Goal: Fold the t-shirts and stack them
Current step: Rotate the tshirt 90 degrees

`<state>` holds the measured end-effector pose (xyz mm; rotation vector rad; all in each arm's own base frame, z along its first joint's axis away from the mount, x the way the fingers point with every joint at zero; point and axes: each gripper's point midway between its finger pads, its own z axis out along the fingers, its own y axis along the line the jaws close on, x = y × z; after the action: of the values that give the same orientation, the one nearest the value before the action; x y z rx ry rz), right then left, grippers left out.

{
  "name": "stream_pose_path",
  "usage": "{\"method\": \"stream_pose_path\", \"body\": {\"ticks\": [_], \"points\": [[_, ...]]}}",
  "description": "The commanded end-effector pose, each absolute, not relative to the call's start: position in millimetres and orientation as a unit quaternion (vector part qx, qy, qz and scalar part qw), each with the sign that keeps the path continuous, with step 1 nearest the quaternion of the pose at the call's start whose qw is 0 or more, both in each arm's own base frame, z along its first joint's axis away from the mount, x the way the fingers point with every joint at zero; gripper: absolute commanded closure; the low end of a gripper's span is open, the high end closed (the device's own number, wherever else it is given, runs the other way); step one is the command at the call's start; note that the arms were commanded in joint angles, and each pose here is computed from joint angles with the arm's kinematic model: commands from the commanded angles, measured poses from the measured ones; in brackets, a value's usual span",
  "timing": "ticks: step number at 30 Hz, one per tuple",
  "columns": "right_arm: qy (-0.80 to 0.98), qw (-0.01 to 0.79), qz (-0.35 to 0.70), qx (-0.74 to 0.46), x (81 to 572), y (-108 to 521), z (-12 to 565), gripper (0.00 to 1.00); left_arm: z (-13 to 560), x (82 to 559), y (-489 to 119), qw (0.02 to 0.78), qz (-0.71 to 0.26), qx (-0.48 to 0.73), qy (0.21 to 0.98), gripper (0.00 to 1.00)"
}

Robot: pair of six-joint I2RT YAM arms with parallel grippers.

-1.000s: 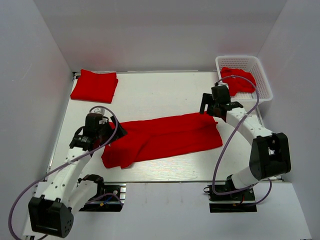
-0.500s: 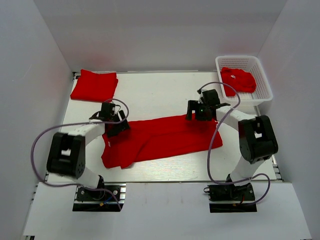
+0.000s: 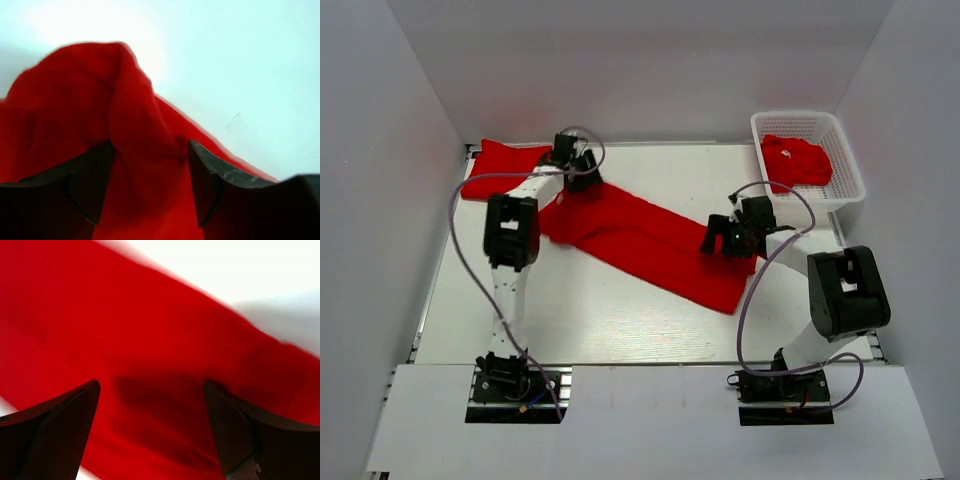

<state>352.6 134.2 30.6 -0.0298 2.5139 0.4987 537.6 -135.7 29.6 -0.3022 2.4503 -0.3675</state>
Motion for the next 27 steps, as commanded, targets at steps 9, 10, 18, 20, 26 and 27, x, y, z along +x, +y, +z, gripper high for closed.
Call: {"method": "stream_pose_path", "body": {"ticks": [9, 10, 18, 20, 26, 27], "points": [[0.833, 0.041, 0.435, -0.34, 130.6, 264.7, 28.1, 0.1, 4.5, 654.9, -312.3, 0.43, -0.39, 0.019, 0.814, 0.0], [0.814, 0.017, 0.46, -0.355, 119.2, 272.2, 29.9, 0.1, -2.1, 650.5, -323.8, 0.428, -0.396, 0.016, 0.812, 0.0], [0.744, 0.046, 0.476, -0.467, 121.5, 321.5, 45.4, 0.1, -9.9, 643.9, -352.0, 0.441, -0.416, 0.016, 0.796, 0.0], [0.735, 0.068, 0.476, -0.478, 126.0, 326.8, 56.9, 0.1, 1.1, 646.7, -353.2, 0.452, -0.42, 0.019, 0.787, 0.0], [0.757, 0.135, 0.437, -0.466, 149.6, 327.7, 77.5, 0.1, 63.5, 663.1, -351.7, 0.504, -0.418, 0.02, 0.756, 0.0], [0.758, 0.151, 0.437, -0.46, 153.7, 327.9, 86.2, 0.1, 82.1, 665.1, -351.7, 0.52, -0.416, 0.031, 0.745, 0.0]]}}
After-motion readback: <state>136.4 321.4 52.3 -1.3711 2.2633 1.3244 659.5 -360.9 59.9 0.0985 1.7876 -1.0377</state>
